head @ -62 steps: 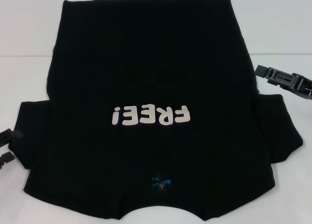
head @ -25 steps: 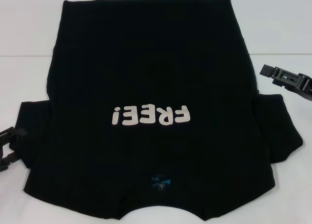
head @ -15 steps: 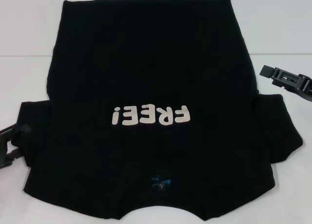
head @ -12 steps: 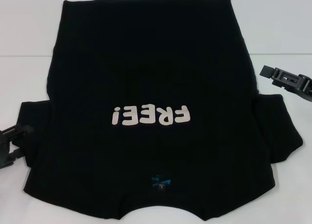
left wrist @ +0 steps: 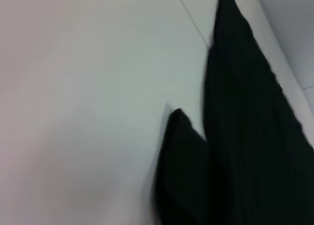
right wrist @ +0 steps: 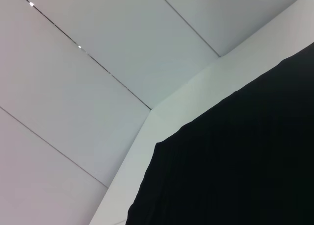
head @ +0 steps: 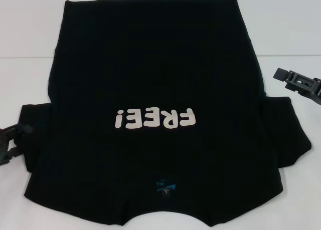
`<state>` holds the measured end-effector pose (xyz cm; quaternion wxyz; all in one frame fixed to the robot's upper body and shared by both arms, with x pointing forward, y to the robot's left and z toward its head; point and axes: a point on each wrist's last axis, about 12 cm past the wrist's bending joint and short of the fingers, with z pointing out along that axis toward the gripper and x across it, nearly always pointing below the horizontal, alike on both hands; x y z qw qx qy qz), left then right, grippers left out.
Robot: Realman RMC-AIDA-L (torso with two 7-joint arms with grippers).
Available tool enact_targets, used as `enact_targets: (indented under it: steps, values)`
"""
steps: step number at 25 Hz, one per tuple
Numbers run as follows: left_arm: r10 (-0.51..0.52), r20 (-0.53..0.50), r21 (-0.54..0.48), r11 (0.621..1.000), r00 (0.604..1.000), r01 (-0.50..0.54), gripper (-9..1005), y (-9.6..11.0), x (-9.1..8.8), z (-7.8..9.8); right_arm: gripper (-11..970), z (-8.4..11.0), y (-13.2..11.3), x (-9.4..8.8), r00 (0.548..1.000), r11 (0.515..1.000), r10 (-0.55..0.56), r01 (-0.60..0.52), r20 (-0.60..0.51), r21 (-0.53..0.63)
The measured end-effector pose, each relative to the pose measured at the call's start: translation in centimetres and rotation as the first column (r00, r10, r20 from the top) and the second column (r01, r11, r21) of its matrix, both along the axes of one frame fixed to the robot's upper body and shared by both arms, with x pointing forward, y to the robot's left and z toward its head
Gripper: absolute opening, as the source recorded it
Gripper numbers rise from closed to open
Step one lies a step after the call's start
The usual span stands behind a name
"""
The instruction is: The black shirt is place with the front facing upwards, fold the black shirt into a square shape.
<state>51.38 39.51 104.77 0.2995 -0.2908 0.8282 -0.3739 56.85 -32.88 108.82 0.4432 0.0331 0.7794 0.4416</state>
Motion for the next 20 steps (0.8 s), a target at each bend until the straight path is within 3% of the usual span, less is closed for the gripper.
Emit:
enact_targets:
  steps: [13,20]
  values:
    - [0.009,-0.018,0.024,1.0,1.0,-0.008,786,0.03,0.6,0.19,848,0.05,-0.04,0.0,1.0,1.0,0.0,0.0,0.002,-0.001]
    - [0.012,-0.028,0.021,1.0,1.0,-0.012,655,0.05,0.77,0.31,845,0.12,-0.13,0.03,1.0,1.0,-0.003,0.003,0.006,0.001]
